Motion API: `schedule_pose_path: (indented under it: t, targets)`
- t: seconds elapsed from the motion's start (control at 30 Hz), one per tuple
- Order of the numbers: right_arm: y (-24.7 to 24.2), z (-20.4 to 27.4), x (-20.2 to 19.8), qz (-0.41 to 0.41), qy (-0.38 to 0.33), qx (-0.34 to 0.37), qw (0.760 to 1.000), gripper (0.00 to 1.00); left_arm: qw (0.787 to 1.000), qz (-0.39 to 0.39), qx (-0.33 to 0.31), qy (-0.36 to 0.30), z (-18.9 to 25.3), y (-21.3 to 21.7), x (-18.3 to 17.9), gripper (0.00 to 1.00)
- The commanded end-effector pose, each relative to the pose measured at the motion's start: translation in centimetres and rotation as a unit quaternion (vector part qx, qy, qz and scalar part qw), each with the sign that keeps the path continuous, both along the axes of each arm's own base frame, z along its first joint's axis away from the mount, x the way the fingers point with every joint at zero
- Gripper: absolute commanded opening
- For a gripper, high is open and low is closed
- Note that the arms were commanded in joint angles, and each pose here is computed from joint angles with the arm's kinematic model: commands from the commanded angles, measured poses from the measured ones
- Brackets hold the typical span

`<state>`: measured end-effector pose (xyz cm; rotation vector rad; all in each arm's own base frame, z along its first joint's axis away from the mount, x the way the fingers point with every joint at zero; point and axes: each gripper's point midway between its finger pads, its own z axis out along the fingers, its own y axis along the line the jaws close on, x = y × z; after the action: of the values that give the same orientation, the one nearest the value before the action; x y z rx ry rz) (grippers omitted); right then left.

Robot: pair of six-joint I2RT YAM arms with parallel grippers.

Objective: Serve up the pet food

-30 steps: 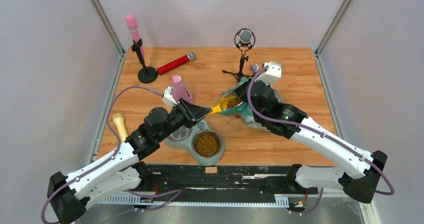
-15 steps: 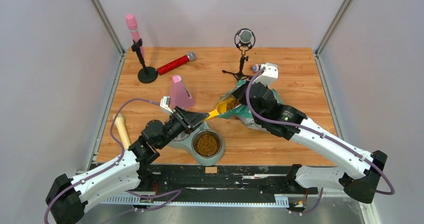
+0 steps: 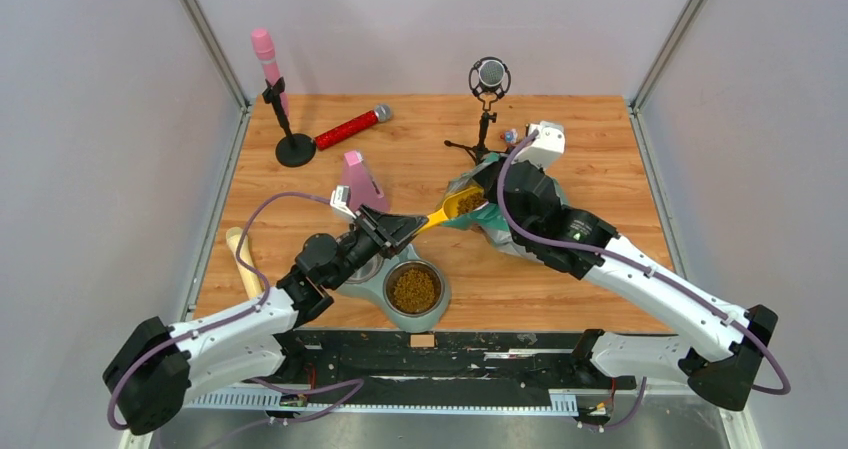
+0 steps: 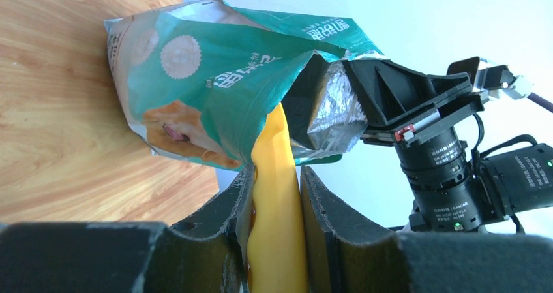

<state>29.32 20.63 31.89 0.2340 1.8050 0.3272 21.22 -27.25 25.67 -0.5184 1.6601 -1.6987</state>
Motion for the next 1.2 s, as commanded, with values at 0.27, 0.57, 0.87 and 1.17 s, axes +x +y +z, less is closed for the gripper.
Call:
schedule_pose_path:
  t: [0.27, 0.57, 0.87, 1.17]
  targets:
    - [-2.3, 6.5, 0.1, -0.039, -0.076, 0.068, 0.994, 0.00, 0.987, -0.029, -0.138, -0.079, 7.5, -2.5, 1.6, 0.00]
    - [-2.5, 6.7, 0.1, -0.041, -0.077, 0.067, 0.994, 0.00, 0.981, -0.031, -0.177, -0.071, 6.6, -2.8, 2.3, 0.00]
    - [-3.1, 6.5, 0.0, -0.053, -0.079, 0.063, 0.993, 0.00, 0.978, -0.034, -0.190, -0.073, 6.4, -2.4, 1.9, 0.00]
    - [-3.3, 6.4, -0.1, -0.054, -0.079, 0.064, 0.993, 0.00, 0.981, -0.008, -0.173, -0.083, 8.1, -0.4, 0.9, 0.00]
